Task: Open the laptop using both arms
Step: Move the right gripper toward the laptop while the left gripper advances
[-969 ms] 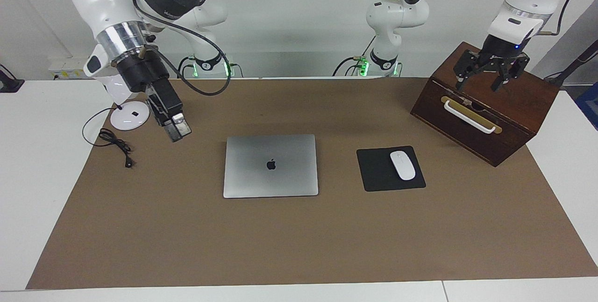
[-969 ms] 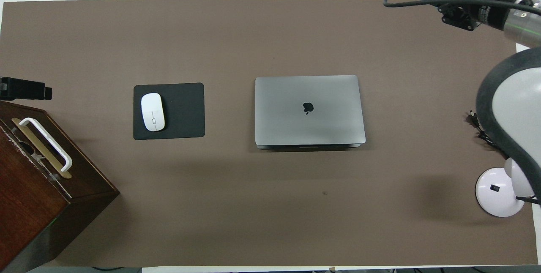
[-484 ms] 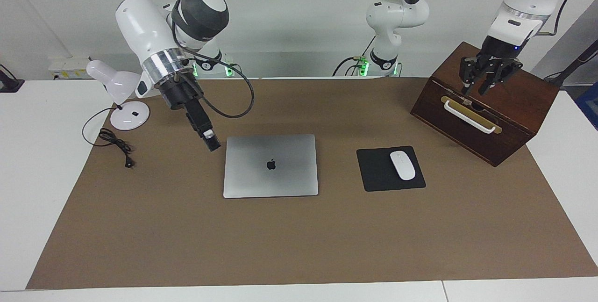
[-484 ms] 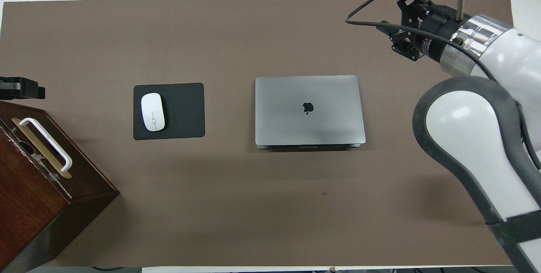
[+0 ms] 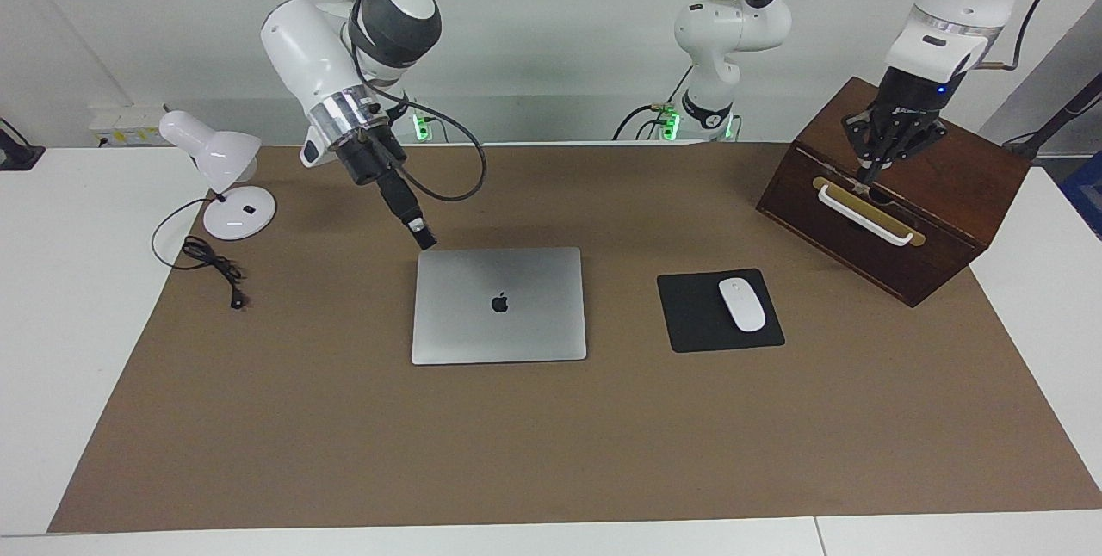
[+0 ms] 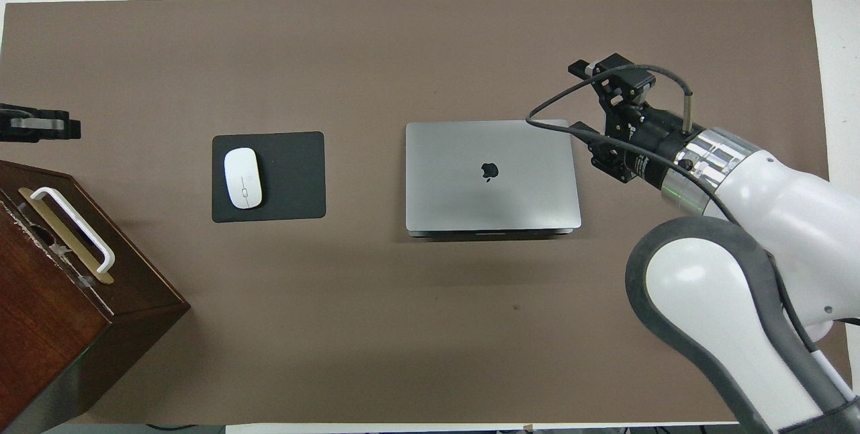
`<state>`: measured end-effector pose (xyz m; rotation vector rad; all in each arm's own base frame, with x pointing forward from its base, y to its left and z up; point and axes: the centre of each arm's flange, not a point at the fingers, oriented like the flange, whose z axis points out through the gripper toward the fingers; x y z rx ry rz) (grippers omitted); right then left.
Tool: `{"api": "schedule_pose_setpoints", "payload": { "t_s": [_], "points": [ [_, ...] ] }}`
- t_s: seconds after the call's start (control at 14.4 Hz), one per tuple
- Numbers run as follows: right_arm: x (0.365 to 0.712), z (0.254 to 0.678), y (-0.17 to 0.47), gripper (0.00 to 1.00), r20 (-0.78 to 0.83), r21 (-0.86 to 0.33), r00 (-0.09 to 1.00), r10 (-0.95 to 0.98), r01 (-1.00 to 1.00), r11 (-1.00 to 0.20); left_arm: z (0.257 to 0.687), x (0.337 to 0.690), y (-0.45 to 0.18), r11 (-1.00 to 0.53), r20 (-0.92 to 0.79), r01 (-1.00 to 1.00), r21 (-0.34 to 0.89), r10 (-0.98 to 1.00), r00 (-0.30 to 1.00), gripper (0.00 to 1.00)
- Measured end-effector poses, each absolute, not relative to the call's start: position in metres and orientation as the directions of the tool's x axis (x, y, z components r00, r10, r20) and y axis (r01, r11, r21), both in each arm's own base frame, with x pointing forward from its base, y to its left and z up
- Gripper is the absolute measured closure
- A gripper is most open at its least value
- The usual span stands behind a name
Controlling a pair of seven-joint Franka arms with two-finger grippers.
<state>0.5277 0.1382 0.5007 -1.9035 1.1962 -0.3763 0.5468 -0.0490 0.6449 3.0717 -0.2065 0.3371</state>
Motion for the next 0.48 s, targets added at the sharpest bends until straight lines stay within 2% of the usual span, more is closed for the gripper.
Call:
{"api": "schedule_pose_setpoints", "payload": {
  "t_s": [0.28, 0.48],
  "points": [
    [0.498, 0.477, 0.151, 0.00, -0.234, -0.728, 0.476, -0.848, -0.664, -0.173, 0.617, 0.548, -0.092, -0.978, 0.295, -0.205, 0.035, -0.186, 0.937, 0.99],
    [0.480, 0.456, 0.151, 0.00, -0.244, -0.694, 0.470, -0.848, -0.696, -0.186, 0.587, 0.532, -0.119, -0.969, 0.374, -0.247, 0.033, -0.217, 0.902, 0.99]
  ]
}}
